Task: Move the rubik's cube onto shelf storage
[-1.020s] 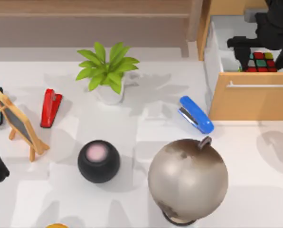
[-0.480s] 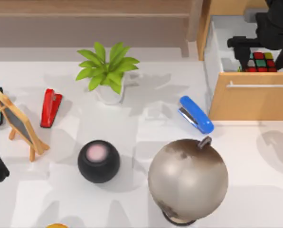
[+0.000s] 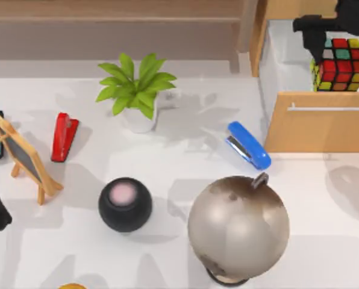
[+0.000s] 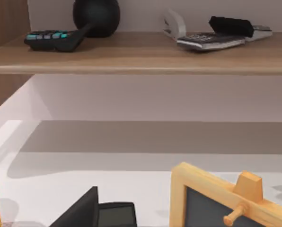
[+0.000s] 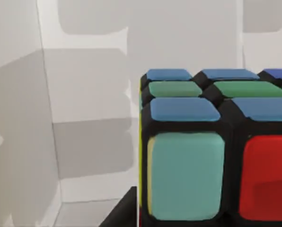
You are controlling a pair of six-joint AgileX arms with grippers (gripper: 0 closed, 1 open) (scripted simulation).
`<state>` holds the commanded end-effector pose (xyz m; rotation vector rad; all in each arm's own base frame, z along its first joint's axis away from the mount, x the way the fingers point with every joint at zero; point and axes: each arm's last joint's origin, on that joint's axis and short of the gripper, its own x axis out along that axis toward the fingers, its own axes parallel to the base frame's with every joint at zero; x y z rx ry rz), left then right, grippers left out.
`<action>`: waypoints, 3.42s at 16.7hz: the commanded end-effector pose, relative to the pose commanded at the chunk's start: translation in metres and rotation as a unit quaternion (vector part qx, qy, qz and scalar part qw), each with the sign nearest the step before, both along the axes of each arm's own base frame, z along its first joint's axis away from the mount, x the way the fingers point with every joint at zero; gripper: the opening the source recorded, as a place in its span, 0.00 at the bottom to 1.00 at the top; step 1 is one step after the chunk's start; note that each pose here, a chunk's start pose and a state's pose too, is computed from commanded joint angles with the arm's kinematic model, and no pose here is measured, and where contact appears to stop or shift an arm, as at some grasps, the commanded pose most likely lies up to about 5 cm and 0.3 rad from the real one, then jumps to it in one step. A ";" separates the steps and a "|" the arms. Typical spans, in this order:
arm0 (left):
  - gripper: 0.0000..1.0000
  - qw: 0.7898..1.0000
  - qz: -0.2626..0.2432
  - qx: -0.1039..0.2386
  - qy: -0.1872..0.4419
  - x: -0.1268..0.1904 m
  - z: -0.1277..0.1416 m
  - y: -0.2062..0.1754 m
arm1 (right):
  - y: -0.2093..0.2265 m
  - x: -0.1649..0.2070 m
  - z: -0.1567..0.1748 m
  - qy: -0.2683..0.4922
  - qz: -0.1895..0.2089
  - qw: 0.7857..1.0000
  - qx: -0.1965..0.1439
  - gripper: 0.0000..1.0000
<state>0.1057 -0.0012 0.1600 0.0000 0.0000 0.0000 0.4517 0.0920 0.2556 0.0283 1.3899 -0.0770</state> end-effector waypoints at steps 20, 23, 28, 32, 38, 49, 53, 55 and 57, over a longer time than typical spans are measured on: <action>1.00 1.000 0.000 0.000 0.000 0.000 0.000 0.000 | -0.016 0.034 -0.050 0.040 0.020 0.999 0.016 0.00; 1.00 1.000 0.000 0.000 0.000 0.000 0.000 0.000 | -0.006 0.023 -0.022 0.009 0.028 0.999 0.030 0.00; 1.00 1.000 0.000 0.000 0.000 0.000 0.000 0.000 | 0.060 -0.020 0.055 -0.119 0.098 0.983 0.104 0.00; 1.00 1.000 0.000 0.000 0.000 0.000 0.000 0.000 | 0.127 -0.059 0.100 -0.235 0.174 0.935 0.199 0.00; 1.00 1.000 0.000 0.000 0.000 0.000 0.000 0.000 | 0.206 -0.112 0.152 -0.403 0.256 0.805 0.352 0.00; 1.00 1.000 0.000 0.000 0.000 0.000 0.000 0.000 | 0.292 -0.139 0.098 -0.632 0.213 0.634 0.392 0.00; 1.00 1.000 0.000 0.000 0.000 0.000 0.000 0.000 | 0.289 -0.121 0.045 -0.688 0.147 0.642 0.304 0.00; 1.00 1.000 0.000 0.000 0.000 0.000 0.000 0.000 | 0.282 -0.111 0.018 -0.705 0.115 0.655 0.246 0.00; 1.00 1.000 0.000 0.000 0.000 0.000 0.000 0.000 | 0.274 -0.104 -0.008 -0.713 0.086 0.670 0.185 0.00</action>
